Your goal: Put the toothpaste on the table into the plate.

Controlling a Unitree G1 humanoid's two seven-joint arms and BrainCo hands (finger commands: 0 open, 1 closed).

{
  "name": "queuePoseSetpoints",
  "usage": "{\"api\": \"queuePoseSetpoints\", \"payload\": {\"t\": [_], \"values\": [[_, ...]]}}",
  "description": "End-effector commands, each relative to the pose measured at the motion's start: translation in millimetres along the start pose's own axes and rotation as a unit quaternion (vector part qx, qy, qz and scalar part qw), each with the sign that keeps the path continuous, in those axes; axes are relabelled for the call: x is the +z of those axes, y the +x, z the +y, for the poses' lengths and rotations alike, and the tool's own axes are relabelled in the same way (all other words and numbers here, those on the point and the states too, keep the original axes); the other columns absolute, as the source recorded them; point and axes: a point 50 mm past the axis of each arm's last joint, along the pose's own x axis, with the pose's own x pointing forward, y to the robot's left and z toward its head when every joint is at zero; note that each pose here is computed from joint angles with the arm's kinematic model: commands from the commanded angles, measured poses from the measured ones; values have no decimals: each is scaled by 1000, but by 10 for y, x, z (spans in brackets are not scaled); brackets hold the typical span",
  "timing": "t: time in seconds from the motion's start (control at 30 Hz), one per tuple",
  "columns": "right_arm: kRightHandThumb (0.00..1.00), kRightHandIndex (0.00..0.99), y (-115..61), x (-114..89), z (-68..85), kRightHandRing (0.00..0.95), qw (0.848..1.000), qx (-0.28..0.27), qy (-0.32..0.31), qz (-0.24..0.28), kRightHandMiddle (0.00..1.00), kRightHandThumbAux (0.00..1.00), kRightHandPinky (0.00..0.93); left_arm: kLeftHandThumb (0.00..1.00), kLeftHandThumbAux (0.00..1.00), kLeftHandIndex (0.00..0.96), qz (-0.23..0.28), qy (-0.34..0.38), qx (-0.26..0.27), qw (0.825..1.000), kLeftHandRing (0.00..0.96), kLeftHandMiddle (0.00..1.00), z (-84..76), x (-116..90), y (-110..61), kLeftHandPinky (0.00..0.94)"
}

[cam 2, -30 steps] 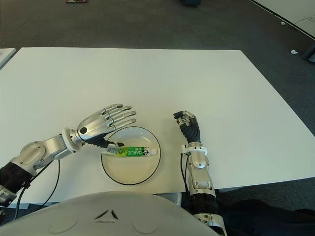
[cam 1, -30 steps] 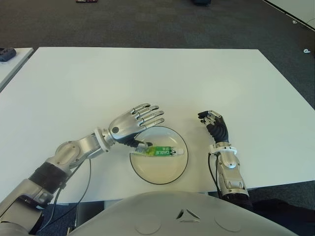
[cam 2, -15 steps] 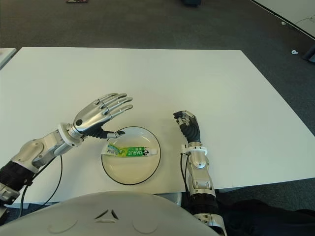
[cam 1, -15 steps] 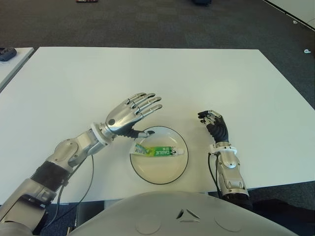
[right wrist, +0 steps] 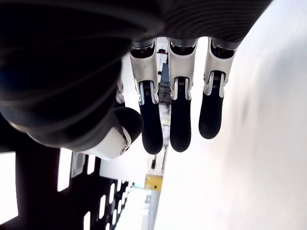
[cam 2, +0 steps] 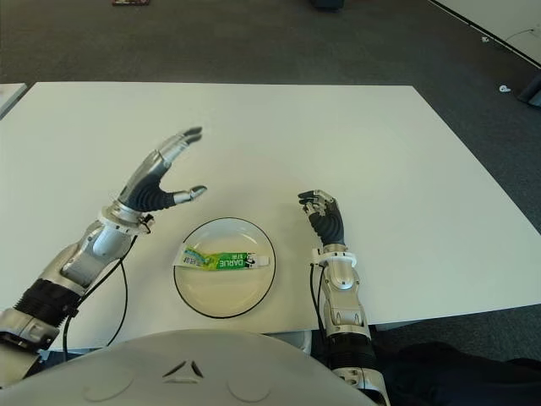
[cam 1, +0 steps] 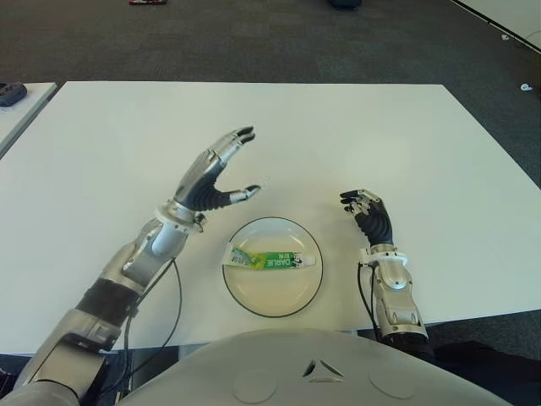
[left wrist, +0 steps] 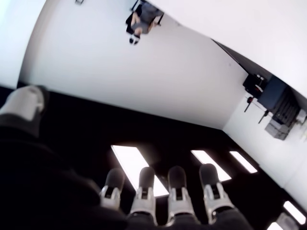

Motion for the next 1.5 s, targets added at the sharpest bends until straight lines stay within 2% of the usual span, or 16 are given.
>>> {"api": "queuePoseSetpoints", "payload": {"t": [0.03,0.1,0.23,0.33,0.53,0.63,1.03,1.07,1.1,1.13,1.17,1.27,1.5], "values": [[691,417,9,-7,-1,387,1000,5,4,2,407,734,411,325,655,233,168,-178,87,965,202,200,96,-494,-322,297],[691,417,12,-14,-3,389,1000,5,3,3,411,734,405,348,707,286,181,-199,101,958,280,268,91,-537,-352,369],[692,419,21,-30,-3,384,1000,5,5,5,414,733,385,335,762,335,198,-242,128,941,379,361,51,-576,-371,442],[692,420,27,-37,-2,382,1000,5,5,6,415,733,379,319,773,346,202,-264,140,933,403,386,33,-586,-372,457],[685,417,46,-57,15,380,1000,7,10,9,423,738,382,131,775,409,217,-300,171,913,465,473,-31,-616,-398,482],[682,414,56,-66,23,388,1000,6,10,12,429,740,394,93,767,431,222,-305,183,908,481,499,-59,-631,-406,491],[671,405,102,-94,88,424,1000,4,18,22,446,743,421,42,774,504,259,-308,226,887,509,548,-211,-725,-479,499],[543,383,105,-95,94,424,1000,5,19,23,444,757,417,44,776,502,263,-307,228,886,507,546,-224,-735,-488,496],[347,350,109,-95,101,423,1000,5,19,23,441,782,412,47,777,500,267,-306,229,884,505,542,-235,-745,-499,493],[222,331,112,-94,104,420,1000,5,20,22,438,793,405,52,778,497,269,-306,229,884,503,538,-242,-750,-504,490],[142,321,116,-91,112,417,1000,4,20,22,435,797,399,57,781,497,272,-305,230,883,502,535,-251,-756,-513,491],[46,311,125,-84,125,410,1000,4,20,20,427,795,390,65,792,499,277,-302,231,882,505,532,-271,-769,-529,498],[3,316,143,-56,149,403,1000,5,22,12,417,775,398,79,829,469,299,-303,240,872,501,520,-342,-787,-572,483]]}}
